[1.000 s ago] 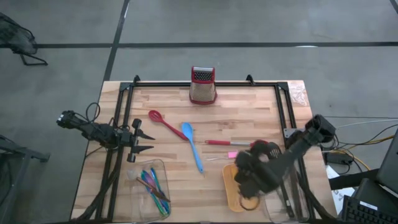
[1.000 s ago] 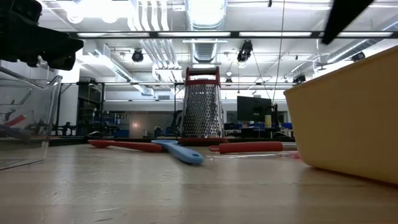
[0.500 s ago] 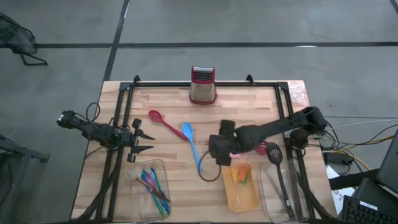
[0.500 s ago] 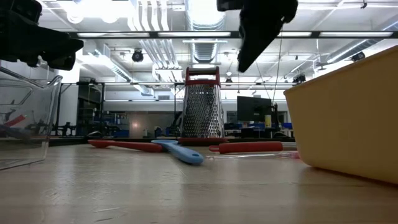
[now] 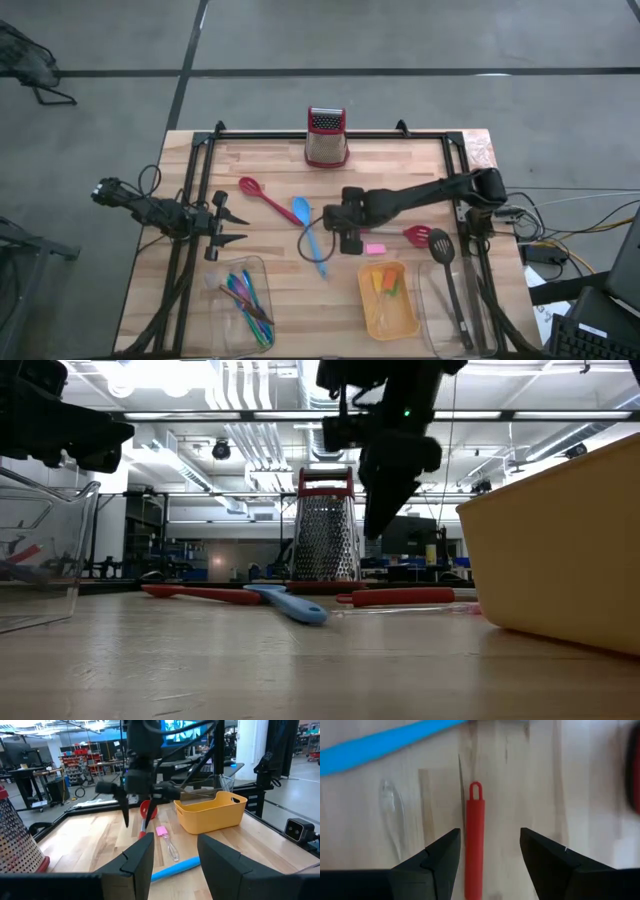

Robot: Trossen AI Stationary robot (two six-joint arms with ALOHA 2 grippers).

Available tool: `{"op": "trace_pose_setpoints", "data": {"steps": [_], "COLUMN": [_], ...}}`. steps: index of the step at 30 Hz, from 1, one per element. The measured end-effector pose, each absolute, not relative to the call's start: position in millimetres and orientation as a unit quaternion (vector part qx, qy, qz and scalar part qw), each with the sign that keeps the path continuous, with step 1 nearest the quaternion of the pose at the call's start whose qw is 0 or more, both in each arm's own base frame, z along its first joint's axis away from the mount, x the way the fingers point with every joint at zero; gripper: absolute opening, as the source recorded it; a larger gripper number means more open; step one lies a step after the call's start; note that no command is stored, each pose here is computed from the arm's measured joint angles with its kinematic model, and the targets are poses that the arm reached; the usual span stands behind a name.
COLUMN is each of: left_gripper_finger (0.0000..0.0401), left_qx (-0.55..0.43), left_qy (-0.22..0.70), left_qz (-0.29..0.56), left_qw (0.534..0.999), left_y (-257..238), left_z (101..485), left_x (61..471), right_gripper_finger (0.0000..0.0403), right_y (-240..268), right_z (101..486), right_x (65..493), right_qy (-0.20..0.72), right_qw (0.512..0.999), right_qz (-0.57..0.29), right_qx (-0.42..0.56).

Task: Pick & Place Kitchen Items
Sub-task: Put the right red serving spoon into the right transparent bin

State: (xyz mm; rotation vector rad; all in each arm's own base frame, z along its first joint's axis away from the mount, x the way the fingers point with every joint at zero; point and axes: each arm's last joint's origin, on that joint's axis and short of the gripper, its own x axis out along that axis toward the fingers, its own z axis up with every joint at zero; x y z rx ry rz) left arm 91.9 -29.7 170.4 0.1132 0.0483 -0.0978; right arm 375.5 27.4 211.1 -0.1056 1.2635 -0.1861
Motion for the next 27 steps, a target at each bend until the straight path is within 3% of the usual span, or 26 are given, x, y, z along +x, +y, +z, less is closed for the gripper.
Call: {"op": "trace_pose_setpoints", "data": {"steps": [10, 27], "left_gripper_finger": [0.0158, 0.0159], "left_qx": [0.057, 0.057], "left_qy": [0.024, 0.024], "left_qz": [-0.049, -0.049], "left_qw": [0.997, 0.997], "left_y": [-29.8, -29.8], "left_z": [170.4, 170.3], "left_x": [91.9, 92.0], "right_gripper_finger": [0.0208, 0.0157], "right_y": [18.0, 8.7], "right_z": [171.2, 145.0], "right_x": [386.5, 391.8], "right_qy": [0.631, 0.657], "right_qw": [0.770, 0.749], "right_qz": [-0.075, -0.066], "right_qx": [-0.060, -0.054]}}
